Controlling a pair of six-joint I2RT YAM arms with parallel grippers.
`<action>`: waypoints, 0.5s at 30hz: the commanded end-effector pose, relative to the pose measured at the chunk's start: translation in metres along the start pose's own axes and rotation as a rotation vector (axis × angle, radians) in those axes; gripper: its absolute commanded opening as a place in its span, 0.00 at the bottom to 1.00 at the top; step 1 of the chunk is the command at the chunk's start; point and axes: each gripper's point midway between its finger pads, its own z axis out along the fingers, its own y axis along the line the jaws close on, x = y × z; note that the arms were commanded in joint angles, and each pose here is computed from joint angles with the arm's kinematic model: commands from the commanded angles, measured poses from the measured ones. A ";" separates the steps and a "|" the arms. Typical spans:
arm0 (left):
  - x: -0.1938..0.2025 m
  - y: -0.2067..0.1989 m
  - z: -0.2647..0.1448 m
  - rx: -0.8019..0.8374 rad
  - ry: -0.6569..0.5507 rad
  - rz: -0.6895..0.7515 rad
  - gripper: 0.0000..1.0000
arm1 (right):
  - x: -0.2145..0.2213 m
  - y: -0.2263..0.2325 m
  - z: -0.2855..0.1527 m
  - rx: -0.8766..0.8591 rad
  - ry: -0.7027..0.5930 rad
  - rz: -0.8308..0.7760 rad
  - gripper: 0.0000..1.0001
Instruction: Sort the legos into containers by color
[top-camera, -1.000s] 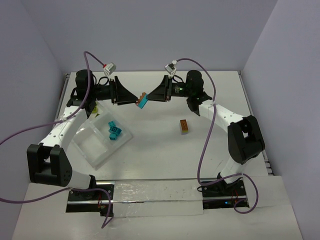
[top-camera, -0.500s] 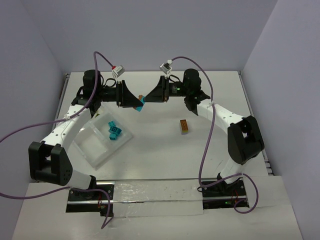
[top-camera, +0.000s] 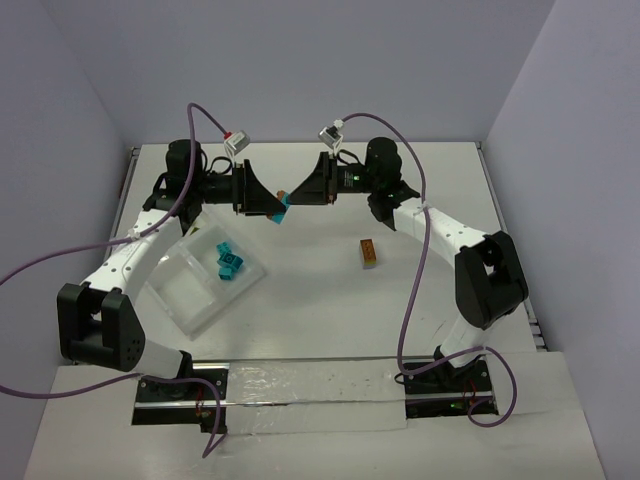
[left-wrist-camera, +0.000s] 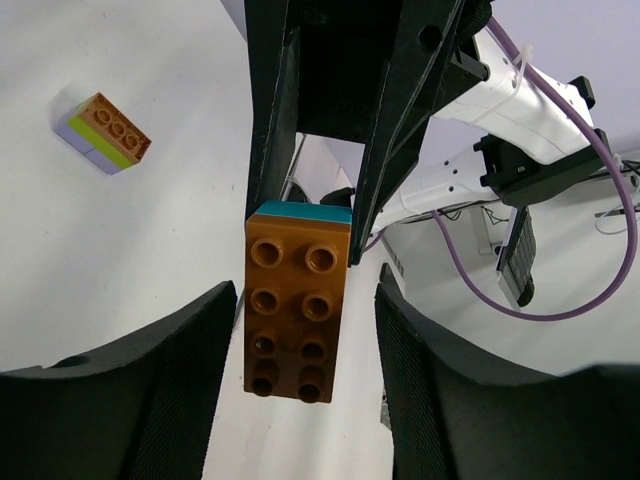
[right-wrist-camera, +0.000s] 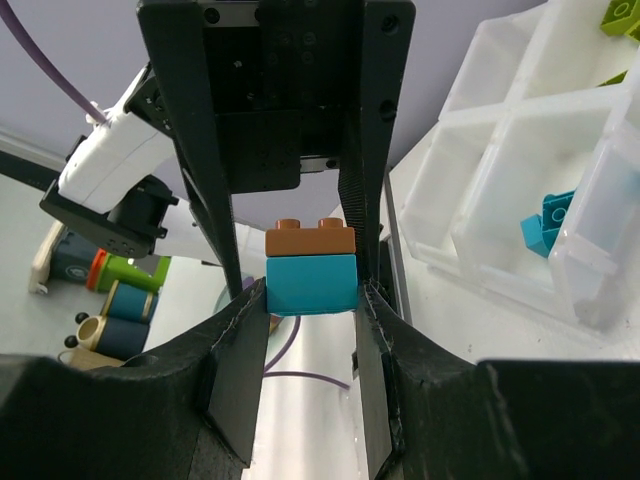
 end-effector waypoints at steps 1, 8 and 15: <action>-0.010 -0.013 -0.005 -0.009 -0.028 0.081 0.68 | -0.009 0.013 0.004 -0.020 0.000 -0.076 0.00; -0.017 -0.012 -0.018 -0.018 -0.071 0.091 0.68 | -0.006 0.014 0.001 0.000 0.007 -0.084 0.00; -0.012 -0.012 -0.018 0.010 -0.062 0.077 0.60 | -0.006 0.013 0.001 0.008 0.005 -0.085 0.00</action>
